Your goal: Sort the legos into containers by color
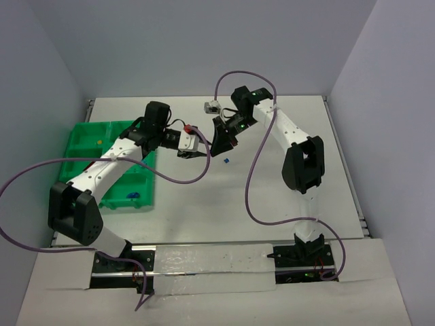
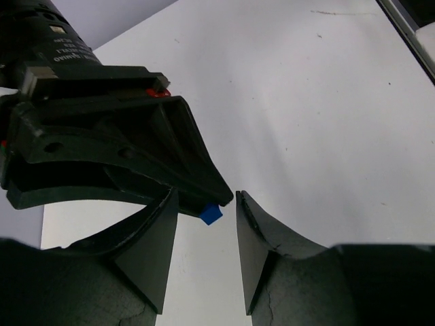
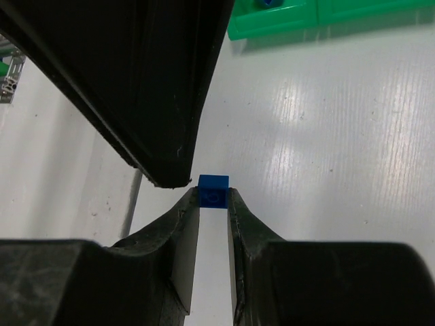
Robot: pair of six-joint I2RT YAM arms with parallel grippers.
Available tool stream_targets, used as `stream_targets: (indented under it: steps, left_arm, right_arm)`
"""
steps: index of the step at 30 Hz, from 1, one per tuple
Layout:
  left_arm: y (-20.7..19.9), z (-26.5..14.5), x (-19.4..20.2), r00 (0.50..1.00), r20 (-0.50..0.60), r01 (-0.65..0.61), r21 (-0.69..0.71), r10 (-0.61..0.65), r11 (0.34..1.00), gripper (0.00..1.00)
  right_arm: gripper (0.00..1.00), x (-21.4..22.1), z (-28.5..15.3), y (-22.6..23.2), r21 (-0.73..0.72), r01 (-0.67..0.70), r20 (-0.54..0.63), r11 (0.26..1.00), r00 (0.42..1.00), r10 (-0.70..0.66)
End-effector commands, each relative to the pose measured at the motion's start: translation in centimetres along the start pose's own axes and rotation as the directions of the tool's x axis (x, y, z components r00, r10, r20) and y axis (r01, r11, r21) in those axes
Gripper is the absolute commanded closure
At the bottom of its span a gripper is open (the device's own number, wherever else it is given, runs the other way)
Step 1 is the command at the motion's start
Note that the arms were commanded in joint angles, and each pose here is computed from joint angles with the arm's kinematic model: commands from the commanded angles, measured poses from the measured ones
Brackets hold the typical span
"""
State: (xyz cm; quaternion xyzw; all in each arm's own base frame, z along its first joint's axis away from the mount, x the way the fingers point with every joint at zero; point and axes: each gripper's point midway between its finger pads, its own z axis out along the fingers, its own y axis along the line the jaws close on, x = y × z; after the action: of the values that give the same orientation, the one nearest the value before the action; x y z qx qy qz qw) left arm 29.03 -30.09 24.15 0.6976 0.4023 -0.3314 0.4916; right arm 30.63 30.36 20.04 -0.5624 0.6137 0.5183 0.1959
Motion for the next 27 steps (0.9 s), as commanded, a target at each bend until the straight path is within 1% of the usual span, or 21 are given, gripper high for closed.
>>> stream_targets:
  steps: [1,12,19,22,25,27]
  left_arm:
    - [-1.1,-0.5,-0.8,0.996,0.006,-0.091,0.031,0.09,0.995,0.5]
    - [-1.4,-0.4,0.3,0.989,-0.009,-0.148,0.039,0.149,0.988,0.49]
    - [-1.8,-0.5,1.0,0.98,-0.03,-0.194,0.038,0.195,0.98,0.51]
    - [-1.9,-0.5,1.0,0.977,-0.03,-0.211,0.026,0.212,0.977,0.55]
    - [-2.0,-0.6,1.2,0.975,-0.032,-0.22,0.017,0.221,0.975,0.63]
    - [-2.1,-0.6,1.3,0.973,-0.035,-0.23,0.008,0.23,0.973,0.66]
  right_arm:
    - [1.0,-1.6,-0.8,4.0,-0.032,0.009,0.012,0.999,1.0,-0.008]
    - [1.0,-3.0,-0.4,5.1,-0.049,0.015,0.028,0.999,0.999,-0.014]
    - [1.0,-4.3,0.0,5.9,-0.075,0.007,0.054,0.997,0.999,-0.003]
    - [1.0,-4.5,0.2,6.1,-0.086,-0.011,0.058,0.996,0.998,0.016]
    - [1.0,-4.8,0.5,6.3,-0.109,-0.044,0.071,0.993,0.996,0.052]
    - [1.0,-4.8,0.5,6.6,-0.113,-0.044,0.074,0.993,0.996,0.052]
